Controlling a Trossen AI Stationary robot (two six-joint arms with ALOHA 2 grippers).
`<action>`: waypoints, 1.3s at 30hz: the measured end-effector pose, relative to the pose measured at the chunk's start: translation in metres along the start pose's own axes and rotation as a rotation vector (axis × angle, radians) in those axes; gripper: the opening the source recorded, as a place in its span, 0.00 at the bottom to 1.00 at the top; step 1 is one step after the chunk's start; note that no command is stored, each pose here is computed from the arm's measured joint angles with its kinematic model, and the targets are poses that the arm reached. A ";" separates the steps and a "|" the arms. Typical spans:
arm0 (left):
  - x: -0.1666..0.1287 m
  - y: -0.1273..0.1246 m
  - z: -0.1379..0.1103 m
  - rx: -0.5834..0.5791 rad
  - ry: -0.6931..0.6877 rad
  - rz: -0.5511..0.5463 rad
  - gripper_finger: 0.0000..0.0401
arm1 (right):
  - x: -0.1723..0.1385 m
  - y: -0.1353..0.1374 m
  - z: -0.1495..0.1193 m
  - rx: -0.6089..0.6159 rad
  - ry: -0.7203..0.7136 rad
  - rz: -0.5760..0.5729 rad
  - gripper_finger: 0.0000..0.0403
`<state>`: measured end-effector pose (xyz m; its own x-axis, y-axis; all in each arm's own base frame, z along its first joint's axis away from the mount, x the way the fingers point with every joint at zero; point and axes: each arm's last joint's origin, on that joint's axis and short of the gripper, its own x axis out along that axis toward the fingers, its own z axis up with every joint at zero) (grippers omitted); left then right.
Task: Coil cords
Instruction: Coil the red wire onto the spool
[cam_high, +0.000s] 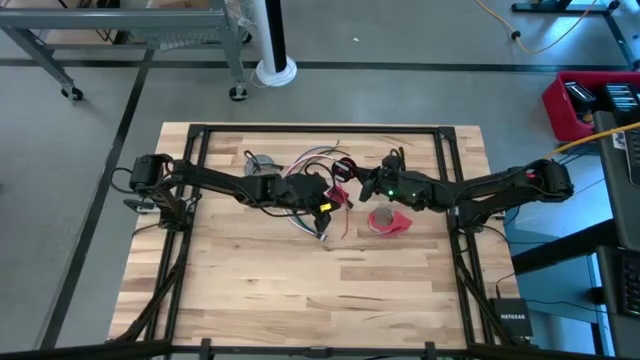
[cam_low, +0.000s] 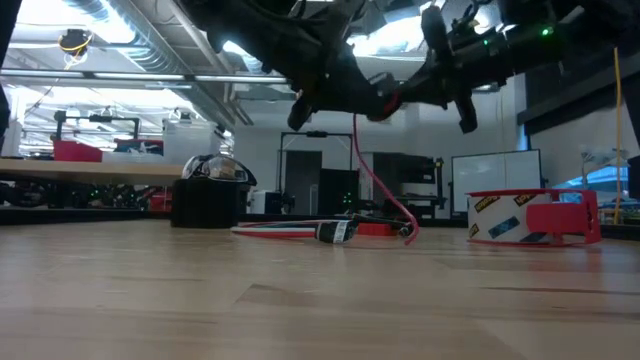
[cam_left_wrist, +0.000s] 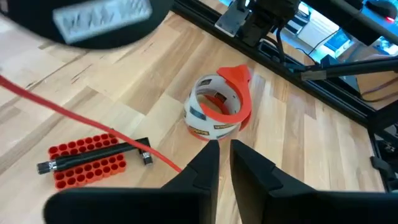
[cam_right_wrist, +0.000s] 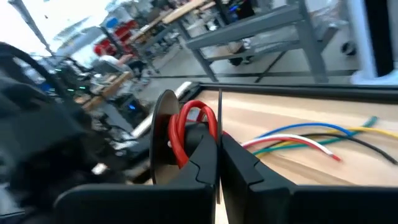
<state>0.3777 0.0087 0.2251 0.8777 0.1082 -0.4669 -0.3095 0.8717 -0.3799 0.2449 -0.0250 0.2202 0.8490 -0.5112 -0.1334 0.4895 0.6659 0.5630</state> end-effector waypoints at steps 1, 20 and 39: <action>0.000 0.000 0.000 0.004 0.000 0.001 0.09 | -0.002 0.001 0.002 0.005 0.001 0.018 0.02; 0.001 0.007 0.002 0.157 -0.022 0.069 0.38 | -0.018 0.012 0.024 0.054 -0.017 0.176 0.02; 0.019 0.024 -0.006 0.128 -0.106 0.325 0.35 | -0.029 0.022 0.041 0.104 -0.082 0.347 0.02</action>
<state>0.3845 0.0288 0.2030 0.7765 0.4322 -0.4586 -0.5359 0.8358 -0.1196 0.2228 -0.0179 0.2697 0.9400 -0.3097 0.1434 0.1490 0.7503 0.6441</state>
